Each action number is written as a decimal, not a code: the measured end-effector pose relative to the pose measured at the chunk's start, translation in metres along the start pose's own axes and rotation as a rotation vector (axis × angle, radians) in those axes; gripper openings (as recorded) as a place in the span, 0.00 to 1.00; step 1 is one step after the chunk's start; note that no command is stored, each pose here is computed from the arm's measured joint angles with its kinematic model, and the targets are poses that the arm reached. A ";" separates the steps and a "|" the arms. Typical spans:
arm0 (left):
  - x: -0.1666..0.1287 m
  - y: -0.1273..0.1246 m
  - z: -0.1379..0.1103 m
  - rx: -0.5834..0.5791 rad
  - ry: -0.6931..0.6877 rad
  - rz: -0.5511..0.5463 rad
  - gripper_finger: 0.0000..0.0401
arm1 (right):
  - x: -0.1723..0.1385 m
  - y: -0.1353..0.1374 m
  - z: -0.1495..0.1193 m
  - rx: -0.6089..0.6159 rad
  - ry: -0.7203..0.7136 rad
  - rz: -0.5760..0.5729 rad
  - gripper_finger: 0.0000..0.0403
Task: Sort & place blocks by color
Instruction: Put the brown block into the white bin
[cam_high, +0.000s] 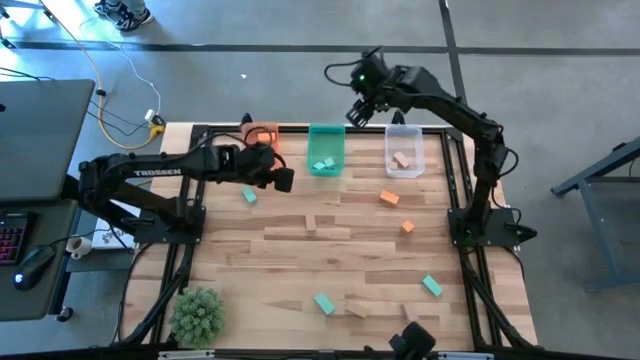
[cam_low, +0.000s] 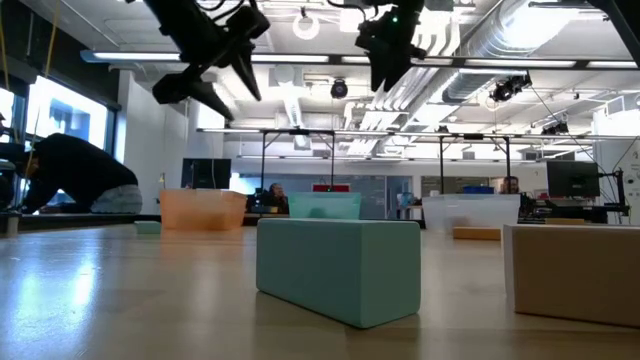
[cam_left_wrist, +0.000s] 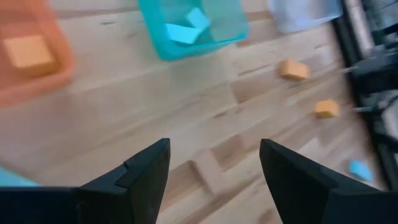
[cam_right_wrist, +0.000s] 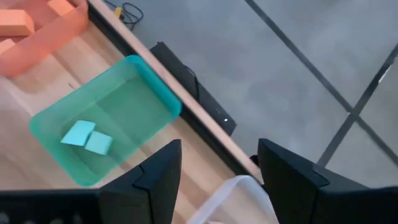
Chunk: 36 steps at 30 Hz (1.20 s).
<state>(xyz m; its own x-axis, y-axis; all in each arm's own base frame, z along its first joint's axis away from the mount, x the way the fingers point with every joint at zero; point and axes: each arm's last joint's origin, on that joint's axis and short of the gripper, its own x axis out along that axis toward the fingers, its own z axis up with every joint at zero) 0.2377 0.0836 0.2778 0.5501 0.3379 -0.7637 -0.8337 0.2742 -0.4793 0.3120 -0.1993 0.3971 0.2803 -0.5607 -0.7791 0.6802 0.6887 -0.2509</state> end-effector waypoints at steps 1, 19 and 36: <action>0.000 -0.002 -0.001 -0.012 -0.004 -0.016 0.59 | -0.002 -0.003 0.001 0.001 -0.005 -0.003 0.49; -0.009 -0.038 0.002 -0.212 -0.118 -0.341 0.56 | -0.006 -0.025 -0.001 -0.095 0.041 -0.030 0.49; -0.043 -0.070 0.029 -0.127 -0.295 -0.317 0.55 | -0.006 -0.028 -0.002 -0.168 0.055 -0.108 0.49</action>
<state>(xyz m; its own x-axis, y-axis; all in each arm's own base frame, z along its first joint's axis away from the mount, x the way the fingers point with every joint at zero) 0.2741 0.0754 0.3568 0.7540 0.5022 -0.4233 -0.6108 0.2993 -0.7330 0.2900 -0.2141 0.4080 0.1711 -0.6129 -0.7714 0.5807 0.6952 -0.4236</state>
